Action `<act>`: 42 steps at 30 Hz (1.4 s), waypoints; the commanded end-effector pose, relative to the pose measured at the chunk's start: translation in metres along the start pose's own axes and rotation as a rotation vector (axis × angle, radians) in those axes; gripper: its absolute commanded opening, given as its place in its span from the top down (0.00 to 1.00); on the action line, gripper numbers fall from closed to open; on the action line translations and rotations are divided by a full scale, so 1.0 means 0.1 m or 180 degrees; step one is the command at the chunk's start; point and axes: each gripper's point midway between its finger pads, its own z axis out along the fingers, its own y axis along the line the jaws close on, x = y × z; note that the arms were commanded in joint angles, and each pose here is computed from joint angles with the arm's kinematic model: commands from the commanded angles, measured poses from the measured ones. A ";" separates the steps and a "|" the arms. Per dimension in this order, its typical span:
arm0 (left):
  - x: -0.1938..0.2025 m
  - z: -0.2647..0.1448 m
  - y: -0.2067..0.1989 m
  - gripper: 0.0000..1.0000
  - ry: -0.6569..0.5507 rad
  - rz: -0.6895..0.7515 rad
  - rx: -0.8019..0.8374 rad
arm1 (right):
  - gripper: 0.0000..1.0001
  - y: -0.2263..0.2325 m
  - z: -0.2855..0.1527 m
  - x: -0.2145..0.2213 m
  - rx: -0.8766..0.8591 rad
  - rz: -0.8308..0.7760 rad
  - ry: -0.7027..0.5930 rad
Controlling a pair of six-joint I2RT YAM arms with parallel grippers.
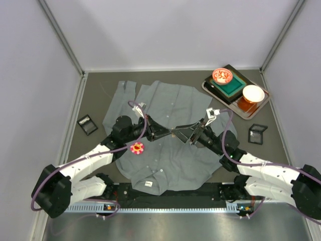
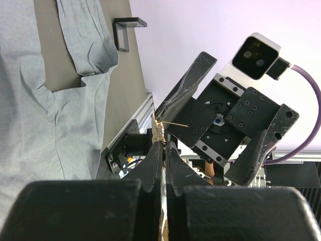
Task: Remove the brooch from the garment
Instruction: Close the brooch.
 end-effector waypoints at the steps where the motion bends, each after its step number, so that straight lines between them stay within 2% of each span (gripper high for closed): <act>1: -0.08 0.03 -0.10 1.00 -0.0104 0.0086 0.0166 | 0.20 0.42 0.03 -0.01 -0.0322 -0.0198 0.0117; 8: -0.04 0.03 -0.06 1.00 -0.0036 0.0068 0.0159 | 0.20 0.37 0.01 -0.07 -0.0150 -0.0537 0.0150; 31: -0.03 0.02 -0.11 1.00 -0.0023 0.0066 0.0329 | 0.21 0.41 0.00 0.04 -0.0220 -0.0406 0.0316; 33: -0.02 0.01 -0.12 1.00 -0.0015 0.0093 0.0353 | 0.21 0.34 -0.02 0.04 -0.0083 -0.0493 0.0330; 38: 0.03 -0.02 -0.11 1.00 0.0072 0.0161 0.0395 | 0.18 0.38 -0.11 -0.25 0.0254 -0.0792 0.0223; 39: 0.05 -0.02 -0.08 1.00 0.0097 0.0167 0.0393 | 0.16 0.32 -0.16 -0.24 0.0411 -0.0811 0.0321; 42: 0.10 -0.04 -0.13 1.00 0.0179 0.0232 0.0496 | 0.13 0.48 -0.19 -0.46 0.0480 -0.0841 0.0303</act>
